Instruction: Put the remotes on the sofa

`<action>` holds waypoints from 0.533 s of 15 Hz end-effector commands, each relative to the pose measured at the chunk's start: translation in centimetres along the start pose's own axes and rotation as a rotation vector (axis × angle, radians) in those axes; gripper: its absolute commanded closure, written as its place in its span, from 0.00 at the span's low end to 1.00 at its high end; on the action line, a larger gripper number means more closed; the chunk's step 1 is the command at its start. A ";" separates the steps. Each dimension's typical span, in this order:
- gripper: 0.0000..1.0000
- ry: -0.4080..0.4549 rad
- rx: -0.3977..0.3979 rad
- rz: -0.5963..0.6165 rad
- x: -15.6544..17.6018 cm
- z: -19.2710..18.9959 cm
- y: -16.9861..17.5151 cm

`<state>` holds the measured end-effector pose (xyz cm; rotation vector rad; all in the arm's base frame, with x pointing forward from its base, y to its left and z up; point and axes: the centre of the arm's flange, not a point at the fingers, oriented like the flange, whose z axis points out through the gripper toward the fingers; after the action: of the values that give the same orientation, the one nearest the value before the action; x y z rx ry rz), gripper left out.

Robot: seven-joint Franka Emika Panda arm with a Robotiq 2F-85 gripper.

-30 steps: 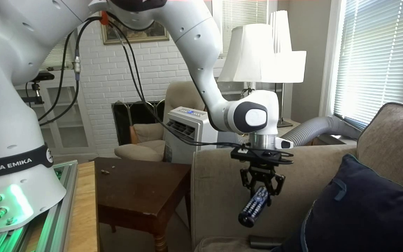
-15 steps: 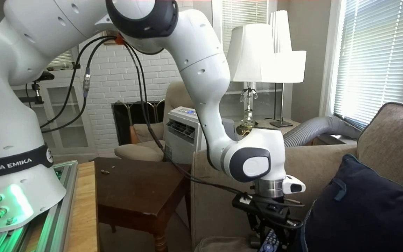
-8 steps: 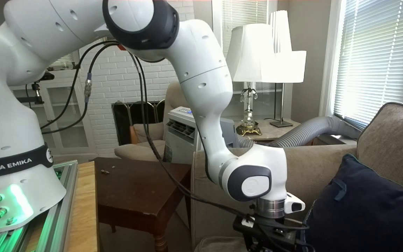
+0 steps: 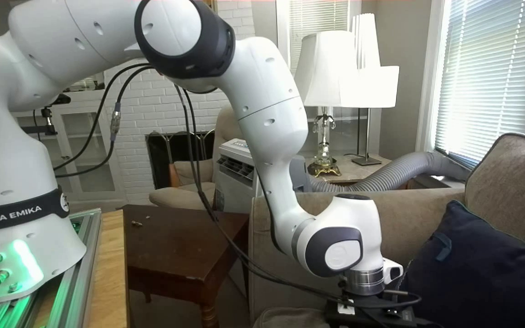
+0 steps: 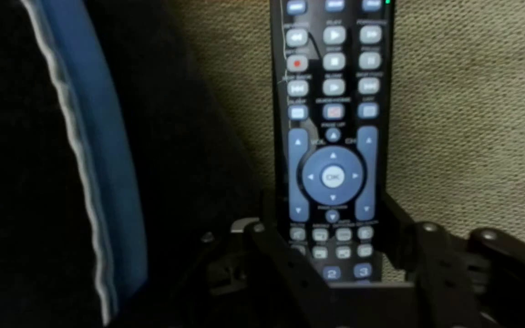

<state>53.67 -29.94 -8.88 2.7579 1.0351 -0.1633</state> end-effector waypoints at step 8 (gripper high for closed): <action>0.71 -0.026 0.021 -0.190 3.0 0.8 -3.0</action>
<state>54.40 -26.64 -10.18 2.7274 1.1897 -0.1890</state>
